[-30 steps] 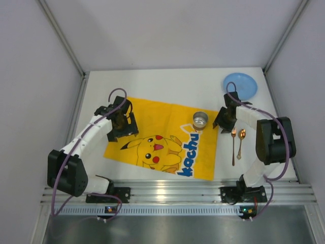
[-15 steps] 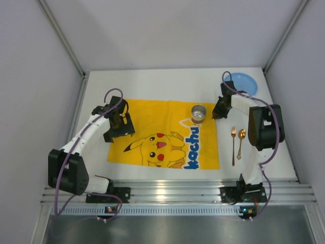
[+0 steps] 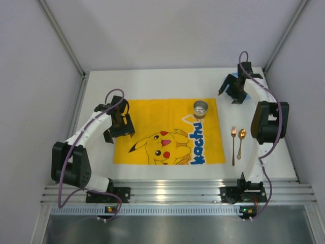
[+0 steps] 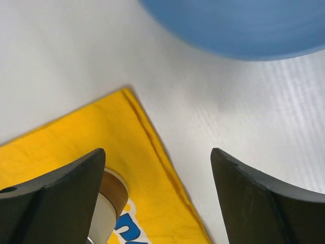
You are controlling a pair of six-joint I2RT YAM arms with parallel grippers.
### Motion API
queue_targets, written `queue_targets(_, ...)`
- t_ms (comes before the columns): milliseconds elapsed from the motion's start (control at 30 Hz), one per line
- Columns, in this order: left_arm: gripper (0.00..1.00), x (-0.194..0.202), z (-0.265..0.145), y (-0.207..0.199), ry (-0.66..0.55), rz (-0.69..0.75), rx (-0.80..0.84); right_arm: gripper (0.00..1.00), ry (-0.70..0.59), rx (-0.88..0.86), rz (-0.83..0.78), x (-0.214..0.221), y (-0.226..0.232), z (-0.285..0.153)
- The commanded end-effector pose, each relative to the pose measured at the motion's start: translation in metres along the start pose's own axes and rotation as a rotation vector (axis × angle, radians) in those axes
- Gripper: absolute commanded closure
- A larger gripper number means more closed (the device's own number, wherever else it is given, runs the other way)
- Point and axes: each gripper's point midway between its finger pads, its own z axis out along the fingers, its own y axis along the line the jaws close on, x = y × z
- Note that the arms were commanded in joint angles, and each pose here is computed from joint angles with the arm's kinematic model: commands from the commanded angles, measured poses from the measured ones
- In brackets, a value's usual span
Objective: Set the dinner table for one person
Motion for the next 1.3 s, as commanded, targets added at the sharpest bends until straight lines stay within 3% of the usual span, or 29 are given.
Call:
queue_targets(0, 0.02, -0.011, -0.002, -0.004, -0.013, -0.002, 0.006, 0.14, -0.132, -0.016, 0.097, -0.054, -0.025, -0.051)
queue_targets(167, 0.03, -0.014, -0.003, -0.005, -0.017, 0.000, 0.006, 0.15, -0.114, 0.023, 0.298, -0.072, -0.091, -0.039)
queue_targets(367, 0.02, -0.012, -0.005, -0.002, -0.014, -0.001, 0.007, 0.16, -0.092, 0.020, 0.441, -0.079, -0.136, -0.008)
queue_targets(667, 0.02, -0.007, -0.005, 0.001, 0.002, 0.005, 0.005, 0.19, -0.125, -0.018, 0.493, -0.117, -0.143, 0.029)
queue_targets(933, 0.02, -0.006, -0.004, 0.003, 0.012, 0.009, -0.006, 0.24, -0.056, -0.035, 0.544, -0.098, -0.133, 0.070)
queue_targets(1067, 0.02, -0.007, -0.004, 0.002, 0.015, 0.009, -0.010, 0.38, -0.046, -0.032, 0.536, -0.091, -0.120, 0.082)
queue_targets(1167, 0.02, -0.010, -0.004, 0.001, 0.013, 0.011, -0.009, 0.63, -0.040, -0.035, 0.535, -0.090, -0.115, 0.087)
queue_targets(1200, 0.02, -0.011, -0.004, 0.001, 0.012, 0.014, -0.009, 0.77, -0.041, -0.036, 0.533, -0.091, -0.114, 0.088)
queue_targets(1233, 0.02, -0.011, -0.004, 0.001, 0.012, 0.018, -0.009, 0.84, -0.036, -0.035, 0.532, -0.089, -0.113, 0.090)
queue_targets(1267, 0.02, -0.011, -0.005, 0.000, 0.013, 0.018, -0.005, 1.00, -0.038, -0.038, 0.533, -0.091, -0.112, 0.089)
